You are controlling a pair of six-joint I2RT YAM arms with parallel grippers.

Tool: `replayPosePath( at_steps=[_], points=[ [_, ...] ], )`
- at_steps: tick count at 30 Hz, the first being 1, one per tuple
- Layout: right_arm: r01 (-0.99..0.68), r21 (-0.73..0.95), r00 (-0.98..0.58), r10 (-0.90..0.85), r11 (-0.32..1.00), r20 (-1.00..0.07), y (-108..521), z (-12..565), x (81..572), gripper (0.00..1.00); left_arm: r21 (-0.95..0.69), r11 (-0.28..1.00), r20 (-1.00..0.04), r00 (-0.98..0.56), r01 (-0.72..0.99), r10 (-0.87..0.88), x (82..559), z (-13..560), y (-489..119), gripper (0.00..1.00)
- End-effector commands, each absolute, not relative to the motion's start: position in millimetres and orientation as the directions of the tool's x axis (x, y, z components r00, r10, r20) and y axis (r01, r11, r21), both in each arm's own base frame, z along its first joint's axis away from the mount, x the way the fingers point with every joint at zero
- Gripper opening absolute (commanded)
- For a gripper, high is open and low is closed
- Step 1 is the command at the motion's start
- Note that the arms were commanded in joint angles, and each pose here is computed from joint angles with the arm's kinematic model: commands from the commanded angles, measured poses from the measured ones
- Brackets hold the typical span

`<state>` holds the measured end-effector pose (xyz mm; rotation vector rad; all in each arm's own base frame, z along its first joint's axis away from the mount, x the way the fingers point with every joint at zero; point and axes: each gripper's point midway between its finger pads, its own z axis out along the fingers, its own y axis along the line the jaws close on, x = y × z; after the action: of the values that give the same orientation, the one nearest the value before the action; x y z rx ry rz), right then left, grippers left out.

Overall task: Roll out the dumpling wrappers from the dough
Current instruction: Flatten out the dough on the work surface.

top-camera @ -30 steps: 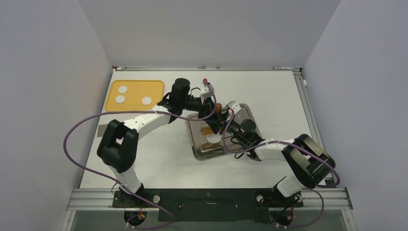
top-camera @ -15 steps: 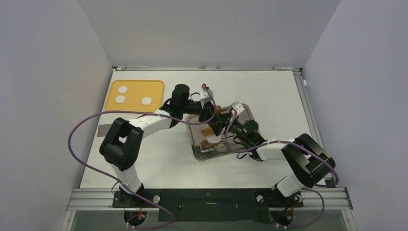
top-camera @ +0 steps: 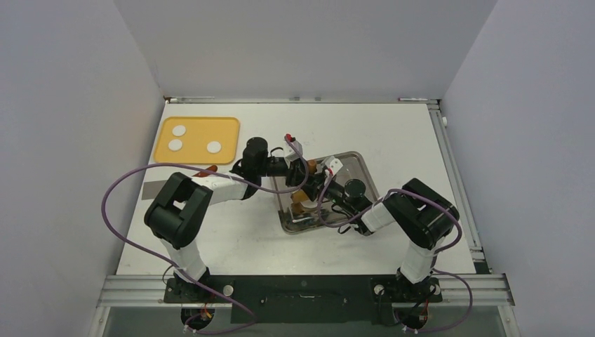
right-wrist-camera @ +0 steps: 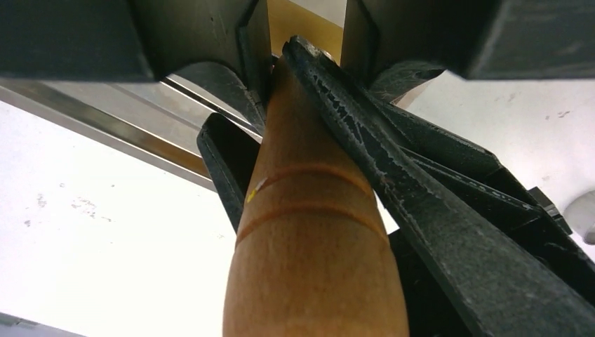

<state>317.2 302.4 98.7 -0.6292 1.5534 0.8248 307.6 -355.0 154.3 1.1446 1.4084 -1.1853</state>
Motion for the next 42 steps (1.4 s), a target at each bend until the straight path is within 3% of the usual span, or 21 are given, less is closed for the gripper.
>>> replayPosePath(
  at_steps=[1,10,29,35,42],
  points=[
    [-0.745,0.064,-0.055,0.034,0.664,-0.998,300,100,330,0.09,-0.014,0.029,-0.991,-0.018,0.999,0.132,290,146,-359,0.0],
    [-0.707,-0.15,-0.016,-0.228,0.691,-0.974,299,35,311,0.08,-0.01,0.03,-0.983,-0.015,1.0,0.181,281,101,-345,0.0],
    [-0.713,-0.161,-0.02,-0.249,0.682,-0.968,313,9,321,0.08,-0.046,0.147,-0.972,-0.078,0.988,0.221,302,70,-335,0.0],
    [-0.716,-0.205,0.026,-0.269,0.668,-0.963,326,38,331,0.08,-0.027,0.133,-0.966,-0.06,0.991,0.251,313,111,-344,0.0],
    [-0.654,-0.22,0.133,-0.176,0.724,-0.975,335,117,350,0.08,0.019,-0.021,-0.947,0.025,1.0,0.319,290,170,-369,0.0]
  ],
)
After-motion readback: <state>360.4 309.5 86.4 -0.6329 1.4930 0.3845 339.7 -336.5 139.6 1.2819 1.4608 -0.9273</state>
